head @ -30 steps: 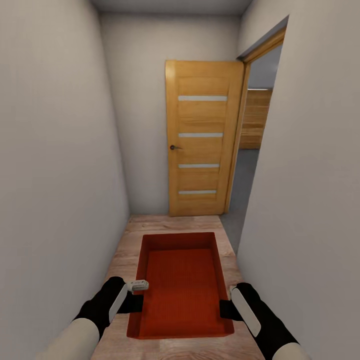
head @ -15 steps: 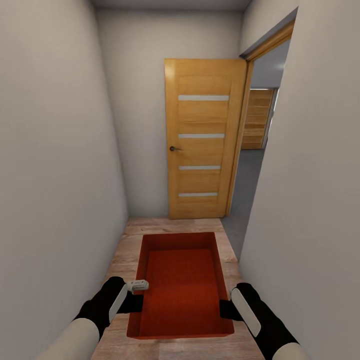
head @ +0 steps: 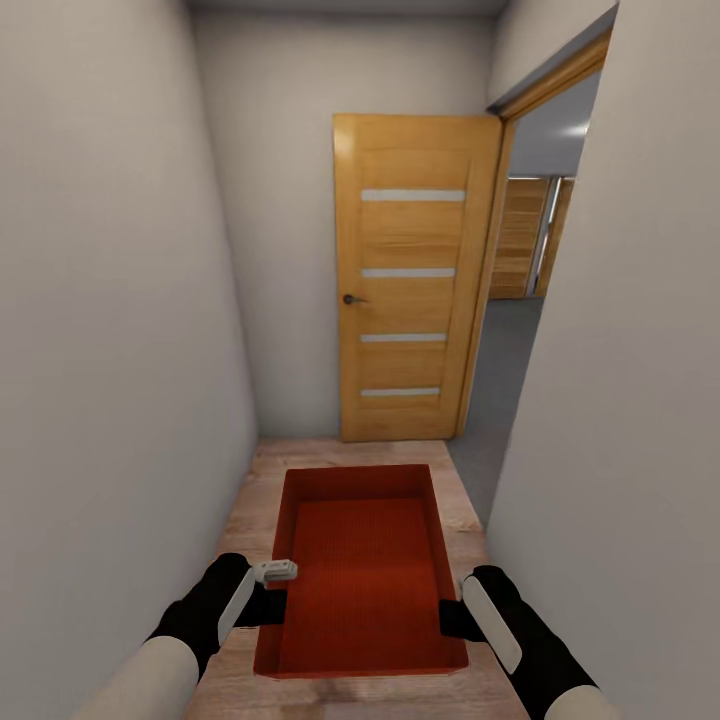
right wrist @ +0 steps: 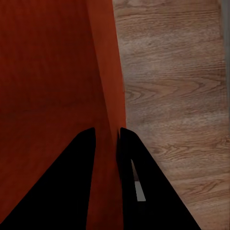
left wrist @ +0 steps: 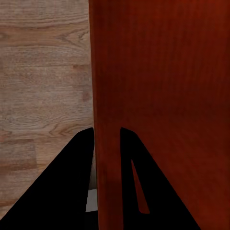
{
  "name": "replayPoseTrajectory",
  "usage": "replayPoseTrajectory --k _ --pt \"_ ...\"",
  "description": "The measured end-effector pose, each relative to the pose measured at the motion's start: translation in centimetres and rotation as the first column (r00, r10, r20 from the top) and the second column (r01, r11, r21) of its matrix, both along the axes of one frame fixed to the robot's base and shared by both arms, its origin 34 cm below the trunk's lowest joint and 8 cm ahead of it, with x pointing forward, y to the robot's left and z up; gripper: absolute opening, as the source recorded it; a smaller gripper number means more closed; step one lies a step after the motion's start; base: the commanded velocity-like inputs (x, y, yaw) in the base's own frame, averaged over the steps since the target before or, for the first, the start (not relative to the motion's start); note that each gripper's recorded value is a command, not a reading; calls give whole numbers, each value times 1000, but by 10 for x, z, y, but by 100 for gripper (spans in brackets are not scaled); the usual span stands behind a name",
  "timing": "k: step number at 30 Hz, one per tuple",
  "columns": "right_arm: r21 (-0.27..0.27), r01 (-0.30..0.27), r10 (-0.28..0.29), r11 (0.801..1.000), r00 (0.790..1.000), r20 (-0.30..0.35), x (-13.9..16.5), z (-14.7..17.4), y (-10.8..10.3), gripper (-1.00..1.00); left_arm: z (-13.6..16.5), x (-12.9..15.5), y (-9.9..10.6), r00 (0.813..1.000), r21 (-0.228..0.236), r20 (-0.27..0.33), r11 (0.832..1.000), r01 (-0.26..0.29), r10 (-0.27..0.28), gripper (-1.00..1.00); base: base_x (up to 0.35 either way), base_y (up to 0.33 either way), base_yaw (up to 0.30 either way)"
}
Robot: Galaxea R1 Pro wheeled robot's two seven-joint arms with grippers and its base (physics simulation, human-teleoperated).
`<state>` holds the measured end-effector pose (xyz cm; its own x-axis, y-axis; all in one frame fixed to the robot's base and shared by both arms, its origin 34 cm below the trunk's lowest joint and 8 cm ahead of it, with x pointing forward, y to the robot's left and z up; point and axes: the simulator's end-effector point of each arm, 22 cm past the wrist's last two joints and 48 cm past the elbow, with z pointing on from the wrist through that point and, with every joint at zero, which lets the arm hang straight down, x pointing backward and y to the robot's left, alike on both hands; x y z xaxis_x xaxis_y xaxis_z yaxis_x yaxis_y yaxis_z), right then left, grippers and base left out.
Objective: Move the two storage containers from the living room to the garage. In the garage, place one container on the floor and stack the other container on top of it (either order is fine).
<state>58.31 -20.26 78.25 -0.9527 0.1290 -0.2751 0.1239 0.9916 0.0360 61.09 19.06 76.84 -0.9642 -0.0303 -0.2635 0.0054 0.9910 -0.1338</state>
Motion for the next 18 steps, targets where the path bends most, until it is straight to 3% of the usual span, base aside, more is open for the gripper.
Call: replayPoseTrajectory --k 5,13,18 --pt "0 0 0 1000 1000 0 0 0 0 -100 0 0 0 1000 0 0 1000 0 0 -100 284 180 -66" --pt "0 0 0 1000 1000 0 0 0 0 -100 0 0 0 1000 0 0 1000 0 0 -100 275 158 -237" --pt "0 0 0 1000 1000 -1 0 0 0 -100 -1 0 0 1000 0 -1 1000 0 0 -100 117 47 -51"
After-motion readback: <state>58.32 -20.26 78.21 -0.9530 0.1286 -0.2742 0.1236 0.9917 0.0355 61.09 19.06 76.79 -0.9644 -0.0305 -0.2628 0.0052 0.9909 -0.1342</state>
